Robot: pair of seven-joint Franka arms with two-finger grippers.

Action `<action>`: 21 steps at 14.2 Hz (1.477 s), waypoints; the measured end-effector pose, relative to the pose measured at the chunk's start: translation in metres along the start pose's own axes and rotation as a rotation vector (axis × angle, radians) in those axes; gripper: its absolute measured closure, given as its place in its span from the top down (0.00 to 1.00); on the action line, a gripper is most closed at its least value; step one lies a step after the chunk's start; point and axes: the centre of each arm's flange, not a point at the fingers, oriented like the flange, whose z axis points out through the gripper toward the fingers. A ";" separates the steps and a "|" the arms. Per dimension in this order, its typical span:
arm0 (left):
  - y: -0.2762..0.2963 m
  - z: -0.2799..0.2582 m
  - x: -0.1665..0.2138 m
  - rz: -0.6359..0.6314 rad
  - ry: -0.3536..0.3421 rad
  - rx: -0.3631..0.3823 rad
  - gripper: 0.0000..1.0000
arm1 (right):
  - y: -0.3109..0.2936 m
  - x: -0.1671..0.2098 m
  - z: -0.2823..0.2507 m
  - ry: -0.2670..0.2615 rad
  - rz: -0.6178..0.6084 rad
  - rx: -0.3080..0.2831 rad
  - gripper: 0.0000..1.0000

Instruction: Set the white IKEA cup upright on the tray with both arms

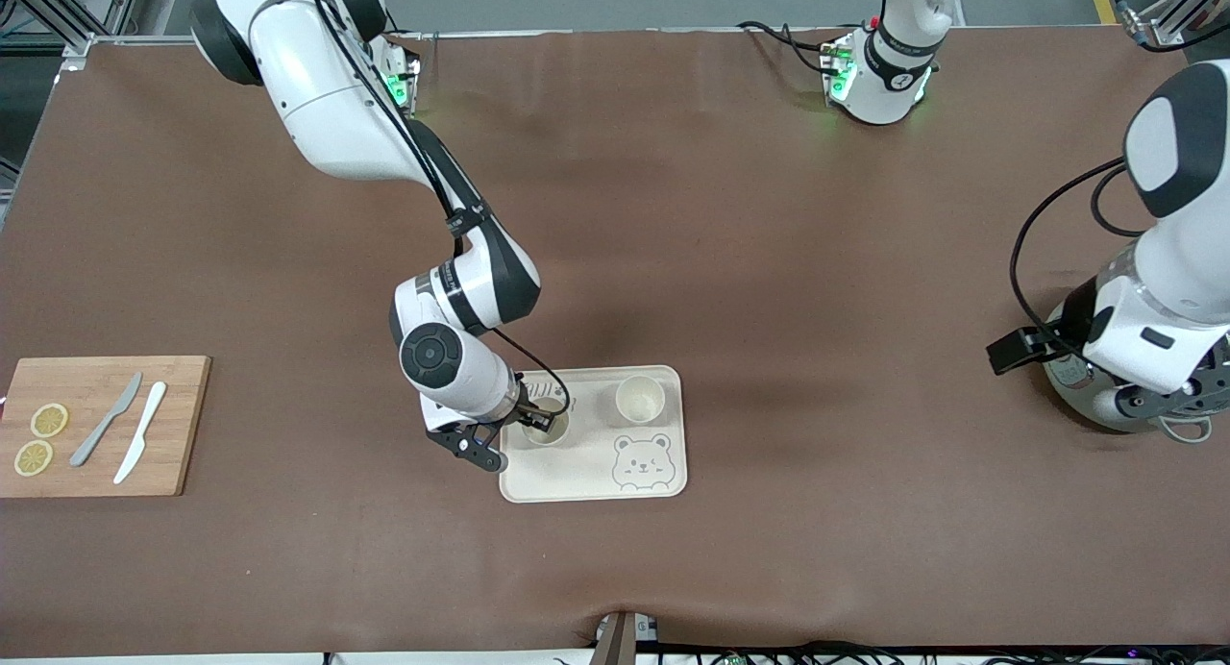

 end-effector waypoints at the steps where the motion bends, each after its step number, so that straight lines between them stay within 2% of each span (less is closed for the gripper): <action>1: -0.009 -0.003 0.000 0.010 -0.001 -0.003 1.00 | 0.000 0.001 -0.001 0.002 0.000 0.001 0.83; 3: -0.026 -0.010 0.002 0.017 0.004 -0.017 1.00 | -0.001 0.005 -0.009 0.014 0.000 0.011 1.00; 7: -0.047 -0.017 0.004 0.027 0.013 -0.024 1.00 | -0.004 0.002 -0.061 -0.015 -0.023 -0.017 1.00; 12: -0.051 -0.022 0.003 0.018 0.020 -0.041 1.00 | 0.012 -0.026 -0.233 -0.058 -0.063 -0.030 1.00; 14: -0.053 -0.024 0.004 0.014 0.023 -0.046 1.00 | 0.030 -0.040 -0.288 -0.072 -0.080 -0.036 1.00; 17: -0.055 -0.028 0.004 0.010 0.030 -0.047 1.00 | 0.060 -0.062 -0.334 -0.084 -0.125 -0.037 1.00; 19: -0.055 -0.029 0.004 0.010 0.033 -0.047 1.00 | 0.097 -0.066 -0.362 -0.089 -0.173 -0.043 1.00; 21: -0.056 -0.029 0.005 0.010 0.033 -0.047 1.00 | 0.149 -0.063 -0.388 -0.069 -0.228 -0.063 1.00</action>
